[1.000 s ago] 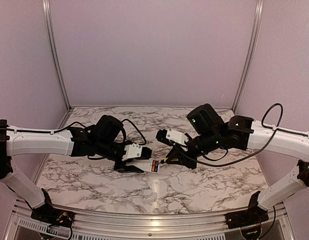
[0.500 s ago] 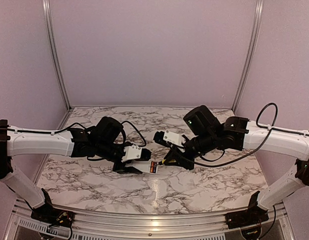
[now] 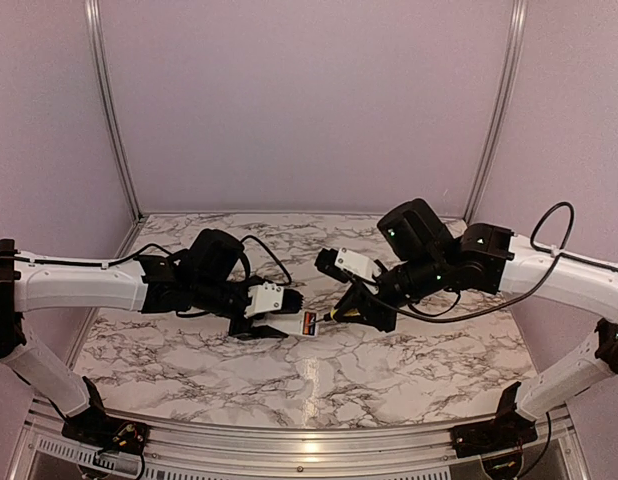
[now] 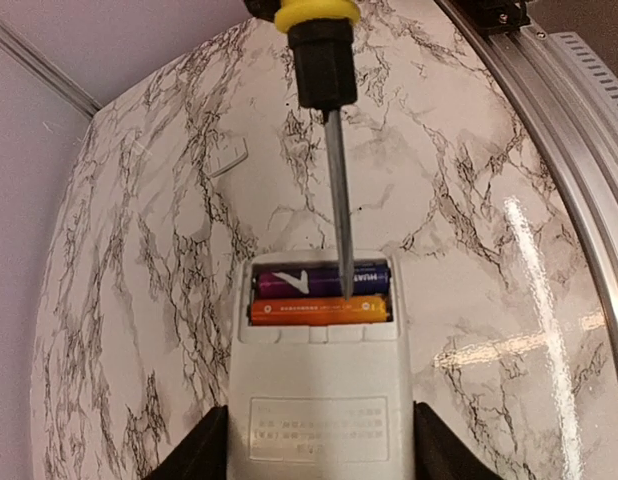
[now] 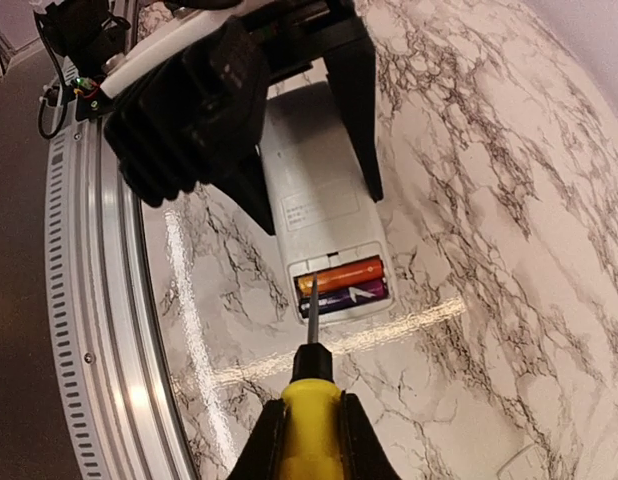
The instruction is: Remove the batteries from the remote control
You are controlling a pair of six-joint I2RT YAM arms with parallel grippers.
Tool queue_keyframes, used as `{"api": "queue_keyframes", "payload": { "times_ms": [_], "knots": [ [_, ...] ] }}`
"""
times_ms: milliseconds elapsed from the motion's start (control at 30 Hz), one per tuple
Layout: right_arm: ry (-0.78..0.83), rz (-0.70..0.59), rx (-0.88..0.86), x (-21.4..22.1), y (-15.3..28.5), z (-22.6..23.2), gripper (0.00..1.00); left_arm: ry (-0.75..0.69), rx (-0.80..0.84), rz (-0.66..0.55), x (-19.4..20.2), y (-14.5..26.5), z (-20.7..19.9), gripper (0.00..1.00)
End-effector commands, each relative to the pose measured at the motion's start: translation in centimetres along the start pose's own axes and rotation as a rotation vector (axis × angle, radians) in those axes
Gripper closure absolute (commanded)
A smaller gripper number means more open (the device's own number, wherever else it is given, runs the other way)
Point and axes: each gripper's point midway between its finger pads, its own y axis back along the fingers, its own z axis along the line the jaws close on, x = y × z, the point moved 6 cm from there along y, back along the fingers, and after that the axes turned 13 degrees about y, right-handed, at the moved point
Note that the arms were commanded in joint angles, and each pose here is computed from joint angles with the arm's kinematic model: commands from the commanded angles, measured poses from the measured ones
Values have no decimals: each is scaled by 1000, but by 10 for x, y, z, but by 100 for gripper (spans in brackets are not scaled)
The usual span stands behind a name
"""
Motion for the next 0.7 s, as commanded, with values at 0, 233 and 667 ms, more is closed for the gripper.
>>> {"api": "queue_keyframes", "payload": {
  "times_ms": [0, 233, 667],
  "knots": [
    [-17, 19, 103, -5, 11, -17, 100, -14, -17, -35, -5, 6, 2, 100],
    [-3, 50, 159, -3, 9, -31, 100, -14, -6, -40, -5, 7, -1, 100],
    [15, 18, 98, -6, 8, -25, 100, -13, -3, -38, -4, 8, -2, 100]
  ]
}}
